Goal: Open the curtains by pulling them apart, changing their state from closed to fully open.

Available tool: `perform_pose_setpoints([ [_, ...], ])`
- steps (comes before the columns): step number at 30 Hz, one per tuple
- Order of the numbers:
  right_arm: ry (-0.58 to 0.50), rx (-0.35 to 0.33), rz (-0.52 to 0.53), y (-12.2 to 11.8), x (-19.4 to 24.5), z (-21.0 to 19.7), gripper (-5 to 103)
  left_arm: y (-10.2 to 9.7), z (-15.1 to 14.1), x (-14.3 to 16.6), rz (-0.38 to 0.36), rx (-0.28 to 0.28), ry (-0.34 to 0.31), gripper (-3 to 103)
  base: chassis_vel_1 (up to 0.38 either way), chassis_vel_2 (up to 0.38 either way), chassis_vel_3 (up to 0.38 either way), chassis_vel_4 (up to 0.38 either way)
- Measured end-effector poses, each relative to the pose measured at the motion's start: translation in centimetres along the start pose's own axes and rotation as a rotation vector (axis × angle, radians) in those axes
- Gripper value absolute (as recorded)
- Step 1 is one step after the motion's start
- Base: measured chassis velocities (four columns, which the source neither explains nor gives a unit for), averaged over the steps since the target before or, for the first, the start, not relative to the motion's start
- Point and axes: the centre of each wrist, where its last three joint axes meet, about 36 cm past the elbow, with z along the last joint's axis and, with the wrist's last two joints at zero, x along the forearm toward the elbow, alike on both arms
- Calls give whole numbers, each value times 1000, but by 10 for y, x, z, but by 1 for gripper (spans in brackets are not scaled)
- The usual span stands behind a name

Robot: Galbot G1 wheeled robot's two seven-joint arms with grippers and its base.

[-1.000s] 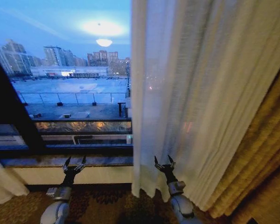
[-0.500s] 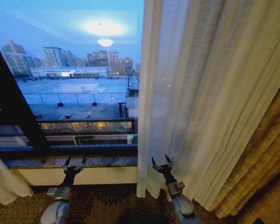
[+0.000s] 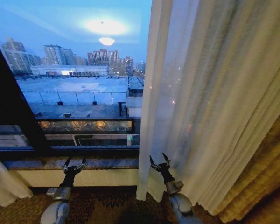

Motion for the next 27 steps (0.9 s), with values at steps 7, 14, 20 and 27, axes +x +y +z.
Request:
perform_pose_setpoints([
  [7, -19, -14, 27, 1, -14, -2, 100, 0, 0, 0, 0, 0, 0, 100, 28, 13, -16, -7],
  [14, -15, 40, -3, 4, -38, 2, 100, 0, 0, 0, 0, 0, 0, 100, 0, 0, 0, 0],
  [20, 13, 53, 10, 16, -62, 14, 100, 0, 0, 0, 0, 0, 0, 100, 0, 0, 0, 0],
  [27, 31, 37, 43, 24, -100, 25, 100, 0, 0, 0, 0, 0, 0, 100, 0, 0, 0, 0],
])
